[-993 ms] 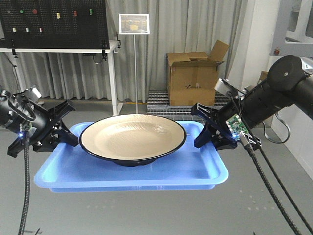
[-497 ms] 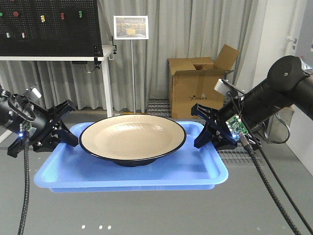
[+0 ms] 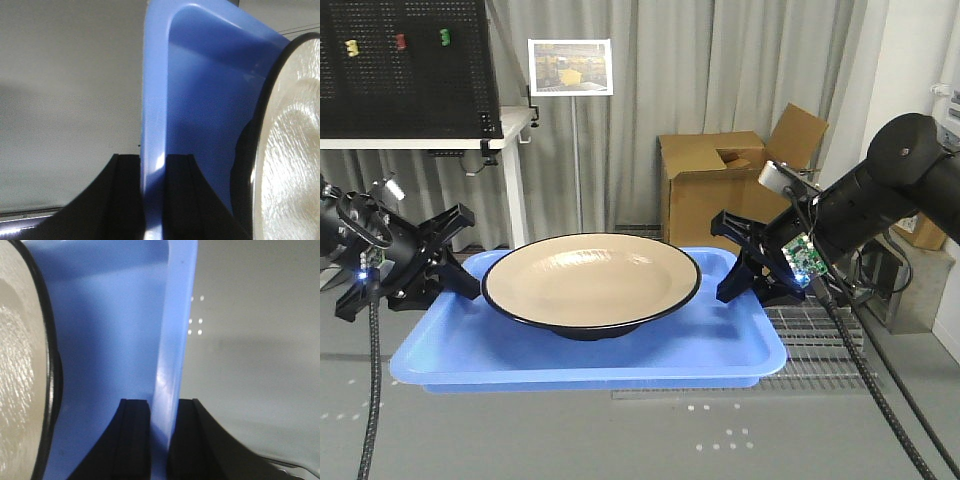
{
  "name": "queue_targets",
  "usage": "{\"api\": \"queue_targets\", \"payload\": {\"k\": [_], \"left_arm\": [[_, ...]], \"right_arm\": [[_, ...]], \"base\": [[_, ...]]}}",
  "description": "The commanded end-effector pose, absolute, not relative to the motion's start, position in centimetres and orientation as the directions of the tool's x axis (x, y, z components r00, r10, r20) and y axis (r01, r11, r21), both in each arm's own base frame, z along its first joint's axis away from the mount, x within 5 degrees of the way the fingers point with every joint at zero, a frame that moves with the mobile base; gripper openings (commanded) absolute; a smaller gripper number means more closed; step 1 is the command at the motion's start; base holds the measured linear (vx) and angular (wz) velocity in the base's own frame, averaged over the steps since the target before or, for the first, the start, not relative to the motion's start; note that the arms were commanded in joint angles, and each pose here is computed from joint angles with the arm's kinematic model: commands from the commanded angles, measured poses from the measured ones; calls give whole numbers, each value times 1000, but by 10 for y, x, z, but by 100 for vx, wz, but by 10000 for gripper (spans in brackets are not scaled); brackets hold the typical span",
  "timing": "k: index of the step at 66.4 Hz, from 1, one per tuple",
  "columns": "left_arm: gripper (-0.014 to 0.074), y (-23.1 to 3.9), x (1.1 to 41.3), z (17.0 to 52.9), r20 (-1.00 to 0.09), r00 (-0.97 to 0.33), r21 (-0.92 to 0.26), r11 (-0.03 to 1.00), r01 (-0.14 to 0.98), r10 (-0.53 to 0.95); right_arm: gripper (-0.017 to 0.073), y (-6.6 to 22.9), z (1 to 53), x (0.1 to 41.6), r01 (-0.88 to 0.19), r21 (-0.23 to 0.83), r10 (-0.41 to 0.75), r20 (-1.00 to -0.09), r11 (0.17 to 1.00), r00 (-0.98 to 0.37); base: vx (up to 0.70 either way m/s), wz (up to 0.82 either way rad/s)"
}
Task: Place disk in tray to left cabinet
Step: 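Hold the tray level with both grippers while driving to the cabinet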
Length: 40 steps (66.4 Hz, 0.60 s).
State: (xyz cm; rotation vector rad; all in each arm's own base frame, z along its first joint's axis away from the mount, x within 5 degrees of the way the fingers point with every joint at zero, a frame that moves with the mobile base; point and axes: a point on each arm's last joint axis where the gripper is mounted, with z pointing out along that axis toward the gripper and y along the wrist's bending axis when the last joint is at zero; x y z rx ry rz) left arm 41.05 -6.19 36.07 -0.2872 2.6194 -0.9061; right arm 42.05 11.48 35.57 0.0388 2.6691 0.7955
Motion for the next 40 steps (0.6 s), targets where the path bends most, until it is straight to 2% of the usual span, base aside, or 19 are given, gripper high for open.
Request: {"api": "queue_targets", "payload": {"k": [1,40], "left_arm": [[0,-85,387,409,-270,-914,-777,629,20,-304],[0,-85,387,409,-270,-914,-777,629,20,-304]], "right_arm": [[-5,136,404,394,-181,674,121,-375,716,-919],[-5,136,404,394,-181,675,121,-374,715,-919]], "base": [[60,-7],[55,-7]]}}
